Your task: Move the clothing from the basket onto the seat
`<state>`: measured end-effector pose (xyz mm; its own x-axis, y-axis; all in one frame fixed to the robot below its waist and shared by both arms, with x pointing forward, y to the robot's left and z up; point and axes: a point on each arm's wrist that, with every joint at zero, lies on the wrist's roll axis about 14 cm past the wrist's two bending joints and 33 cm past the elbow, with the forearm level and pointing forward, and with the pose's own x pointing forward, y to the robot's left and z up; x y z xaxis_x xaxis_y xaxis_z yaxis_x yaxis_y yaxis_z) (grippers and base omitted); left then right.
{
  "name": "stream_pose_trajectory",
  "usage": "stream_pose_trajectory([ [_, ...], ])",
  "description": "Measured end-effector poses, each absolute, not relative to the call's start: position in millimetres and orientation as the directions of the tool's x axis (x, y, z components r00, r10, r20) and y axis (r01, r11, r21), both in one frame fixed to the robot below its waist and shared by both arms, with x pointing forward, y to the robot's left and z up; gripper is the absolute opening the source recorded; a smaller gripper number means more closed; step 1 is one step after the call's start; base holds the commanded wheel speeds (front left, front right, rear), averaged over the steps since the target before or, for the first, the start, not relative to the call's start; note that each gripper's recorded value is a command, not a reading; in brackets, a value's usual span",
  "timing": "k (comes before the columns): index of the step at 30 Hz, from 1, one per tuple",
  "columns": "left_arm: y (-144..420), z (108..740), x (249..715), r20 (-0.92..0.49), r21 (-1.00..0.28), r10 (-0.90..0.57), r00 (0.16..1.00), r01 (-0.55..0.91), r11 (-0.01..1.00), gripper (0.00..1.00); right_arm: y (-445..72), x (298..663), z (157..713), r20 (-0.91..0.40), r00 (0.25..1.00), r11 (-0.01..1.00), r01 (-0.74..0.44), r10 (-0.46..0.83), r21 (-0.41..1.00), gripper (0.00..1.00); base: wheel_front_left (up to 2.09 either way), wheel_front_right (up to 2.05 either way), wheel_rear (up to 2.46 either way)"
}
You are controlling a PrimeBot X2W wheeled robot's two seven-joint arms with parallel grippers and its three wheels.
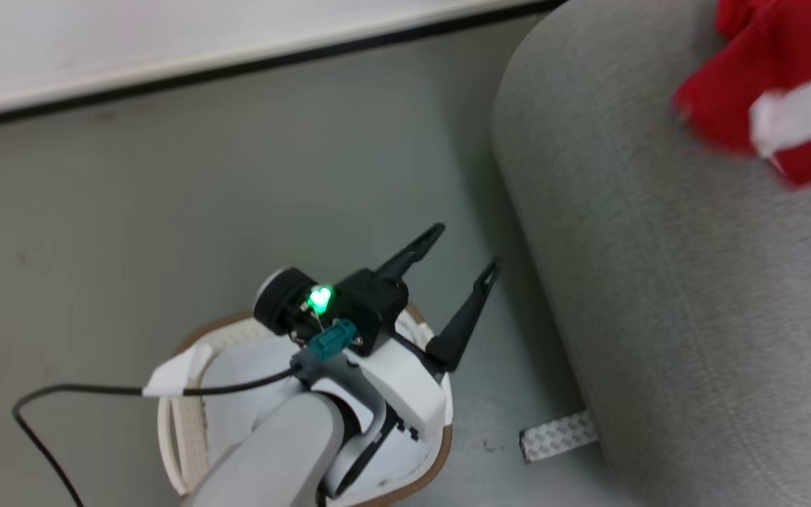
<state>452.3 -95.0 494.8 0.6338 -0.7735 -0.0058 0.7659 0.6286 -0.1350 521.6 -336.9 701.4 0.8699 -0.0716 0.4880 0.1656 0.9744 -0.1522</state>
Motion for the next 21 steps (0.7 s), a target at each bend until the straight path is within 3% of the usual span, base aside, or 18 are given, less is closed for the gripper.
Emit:
stream_pose_trajectory([
  [7, -81, 456, 479, -0.048, -0.166, -0.75, 0.66, 0.735, 0.657, 1.0, -421, 550, 743, 0.567, 0.776, 0.919, 0.386, -0.278, -0.078, 0.0, 0.0, 0.0, 0.0],
  [10, -77, 440, 486, -0.069, -0.173, -0.743, 0.666, 0.725, 0.666, 1.0, -455, 556, 731, 0.525, 0.768, 0.873, 0.479, -0.367, -0.09, 0.0, 0.0, 0.0, 0.0],
  [15, -73, 415, 492, -0.106, -0.195, -0.737, 0.668, 0.713, 0.674, 1.0, -505, 558, 643, 0.319, 0.782, 0.794, 0.595, -0.536, -0.126, 0.0, 0.0, 0.0, 0.0],
  [19, -68, 393, 494, -0.144, -0.214, -0.728, 0.671, 0.697, 0.685, 1.0, -516, 551, 542, 0.124, 0.775, 0.764, 0.632, -0.62, -0.127, 0.0, 0.0, 0.0, 0.0],
  [21, -65, 382, 494, -0.168, -0.219, -0.721, 0.672, 0.688, 0.692, 1.0, -511, 550, 501, 0.044, 0.772, 0.764, 0.634, -0.634, -0.119, 0.27, 0.0, 0.0, 0.0],
])
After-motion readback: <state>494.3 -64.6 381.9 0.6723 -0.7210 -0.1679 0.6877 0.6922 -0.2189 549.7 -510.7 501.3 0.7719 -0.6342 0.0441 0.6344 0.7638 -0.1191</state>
